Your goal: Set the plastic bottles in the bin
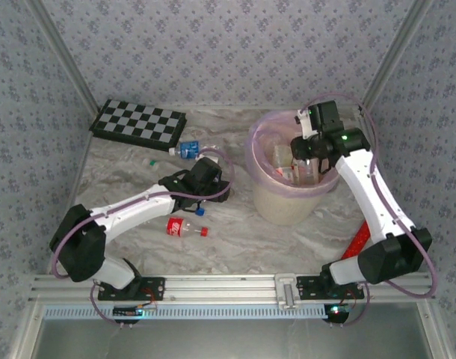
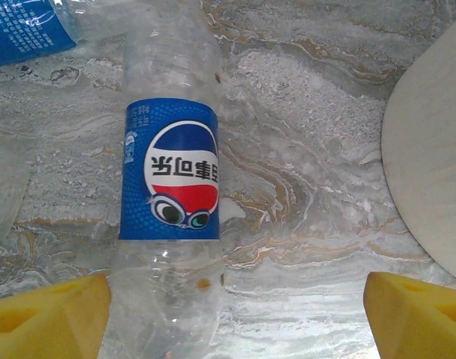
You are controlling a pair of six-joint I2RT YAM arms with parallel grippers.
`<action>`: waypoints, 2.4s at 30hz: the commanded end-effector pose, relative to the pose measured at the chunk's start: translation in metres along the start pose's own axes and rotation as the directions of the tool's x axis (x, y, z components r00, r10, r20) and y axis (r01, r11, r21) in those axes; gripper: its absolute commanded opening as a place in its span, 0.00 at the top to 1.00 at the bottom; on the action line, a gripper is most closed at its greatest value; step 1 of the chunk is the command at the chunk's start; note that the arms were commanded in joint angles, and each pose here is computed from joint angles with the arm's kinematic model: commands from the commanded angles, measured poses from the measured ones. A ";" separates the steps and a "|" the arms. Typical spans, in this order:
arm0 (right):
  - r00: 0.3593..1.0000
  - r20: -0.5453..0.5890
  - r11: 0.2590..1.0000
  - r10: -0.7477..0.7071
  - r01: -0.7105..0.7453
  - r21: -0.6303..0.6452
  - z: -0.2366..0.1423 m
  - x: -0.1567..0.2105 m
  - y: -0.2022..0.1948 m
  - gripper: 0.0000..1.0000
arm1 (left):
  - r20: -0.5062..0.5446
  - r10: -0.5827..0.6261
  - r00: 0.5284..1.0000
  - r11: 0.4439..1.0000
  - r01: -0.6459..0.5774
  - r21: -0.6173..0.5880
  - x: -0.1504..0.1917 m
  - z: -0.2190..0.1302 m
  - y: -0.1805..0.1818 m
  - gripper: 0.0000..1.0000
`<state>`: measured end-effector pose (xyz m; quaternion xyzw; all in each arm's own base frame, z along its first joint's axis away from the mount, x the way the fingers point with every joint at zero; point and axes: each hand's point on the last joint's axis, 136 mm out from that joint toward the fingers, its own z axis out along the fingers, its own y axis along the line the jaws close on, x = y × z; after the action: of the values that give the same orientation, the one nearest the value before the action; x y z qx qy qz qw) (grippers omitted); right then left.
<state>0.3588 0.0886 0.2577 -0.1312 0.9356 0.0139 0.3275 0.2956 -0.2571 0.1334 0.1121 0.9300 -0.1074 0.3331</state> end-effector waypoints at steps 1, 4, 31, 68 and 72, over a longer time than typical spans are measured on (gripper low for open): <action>0.998 -0.049 0.999 0.035 -0.035 -0.002 0.017 0.015 -0.001 0.76 | 0.004 -0.007 1.000 1.000 0.007 0.007 -0.006 -0.005 -0.006 0.13; 0.998 -0.016 0.998 0.067 -0.067 0.004 0.025 0.015 -0.004 0.69 | 0.004 -0.004 1.000 1.000 0.004 -0.002 -0.006 -0.006 -0.005 0.13; 0.785 0.565 0.967 0.256 -0.200 -0.160 -0.159 -0.028 -0.009 0.00 | -0.049 -0.001 0.999 0.991 -0.006 -0.136 0.003 0.000 0.030 0.11; 0.778 0.545 0.916 0.313 -0.095 -0.391 -0.169 -0.035 0.038 0.01 | -0.060 0.004 0.998 0.998 -0.008 -0.067 0.002 0.026 0.010 0.44; 0.757 0.580 0.903 0.302 -0.031 -0.429 -0.171 -0.057 0.064 0.02 | 0.079 -0.041 0.996 0.999 0.041 0.002 -0.021 -0.006 0.008 0.56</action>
<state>0.2769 0.1257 0.4020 -0.0837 0.7788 0.2461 0.5709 0.3084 -0.2466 0.1170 0.0942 0.9403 -0.0779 0.3178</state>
